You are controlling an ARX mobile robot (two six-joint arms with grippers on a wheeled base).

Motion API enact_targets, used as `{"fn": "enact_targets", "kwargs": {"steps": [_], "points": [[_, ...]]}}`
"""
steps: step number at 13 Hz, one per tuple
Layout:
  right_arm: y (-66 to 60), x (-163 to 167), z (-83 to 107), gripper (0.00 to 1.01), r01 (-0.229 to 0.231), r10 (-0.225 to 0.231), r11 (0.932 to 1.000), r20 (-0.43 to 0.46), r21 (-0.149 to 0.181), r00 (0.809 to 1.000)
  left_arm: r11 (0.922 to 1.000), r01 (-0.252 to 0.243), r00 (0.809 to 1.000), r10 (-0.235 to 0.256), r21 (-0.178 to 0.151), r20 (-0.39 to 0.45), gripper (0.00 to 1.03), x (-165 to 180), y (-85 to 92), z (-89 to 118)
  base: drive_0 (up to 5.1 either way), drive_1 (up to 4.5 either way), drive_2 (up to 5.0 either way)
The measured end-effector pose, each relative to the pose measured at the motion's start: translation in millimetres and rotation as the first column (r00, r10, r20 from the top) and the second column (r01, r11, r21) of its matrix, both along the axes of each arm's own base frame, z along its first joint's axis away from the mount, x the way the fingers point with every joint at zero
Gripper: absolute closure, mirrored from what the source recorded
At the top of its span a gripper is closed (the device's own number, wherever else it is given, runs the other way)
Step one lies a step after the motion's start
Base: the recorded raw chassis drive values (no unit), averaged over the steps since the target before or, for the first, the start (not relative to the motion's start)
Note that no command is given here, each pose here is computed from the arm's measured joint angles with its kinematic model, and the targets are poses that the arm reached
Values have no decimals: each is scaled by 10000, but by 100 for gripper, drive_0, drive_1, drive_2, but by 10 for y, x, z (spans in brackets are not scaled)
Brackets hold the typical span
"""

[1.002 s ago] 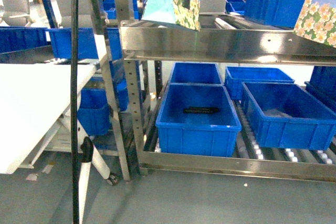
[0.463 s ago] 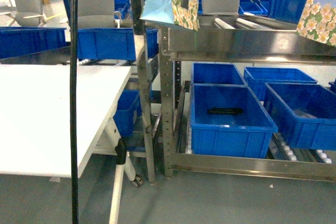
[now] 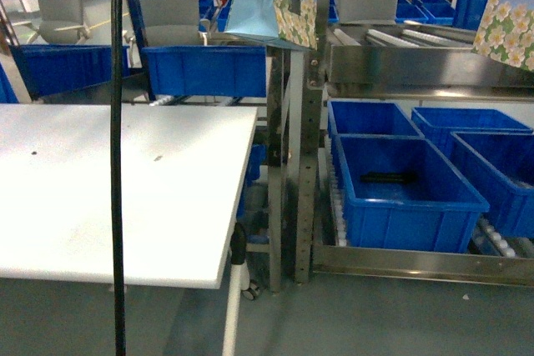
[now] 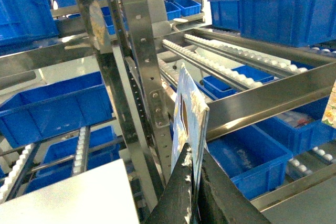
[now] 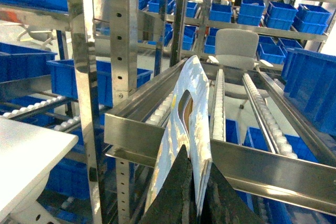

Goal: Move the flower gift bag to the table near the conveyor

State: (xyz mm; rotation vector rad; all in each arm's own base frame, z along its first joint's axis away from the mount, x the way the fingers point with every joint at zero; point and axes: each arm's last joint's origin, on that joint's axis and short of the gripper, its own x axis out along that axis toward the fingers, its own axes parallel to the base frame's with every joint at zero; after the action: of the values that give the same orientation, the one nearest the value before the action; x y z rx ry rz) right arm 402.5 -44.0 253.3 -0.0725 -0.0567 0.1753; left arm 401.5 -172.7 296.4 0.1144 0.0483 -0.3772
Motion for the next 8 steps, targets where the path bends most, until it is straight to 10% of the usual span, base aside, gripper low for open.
{"fn": "enact_targets", "kwargs": {"steps": [8], "points": [[-2, 0, -5, 99, 11, -11, 10000, -53, 7, 10000, 10000, 4, 10000, -4, -6, 22, 101, 0, 0, 2, -497, 249, 249]]}}
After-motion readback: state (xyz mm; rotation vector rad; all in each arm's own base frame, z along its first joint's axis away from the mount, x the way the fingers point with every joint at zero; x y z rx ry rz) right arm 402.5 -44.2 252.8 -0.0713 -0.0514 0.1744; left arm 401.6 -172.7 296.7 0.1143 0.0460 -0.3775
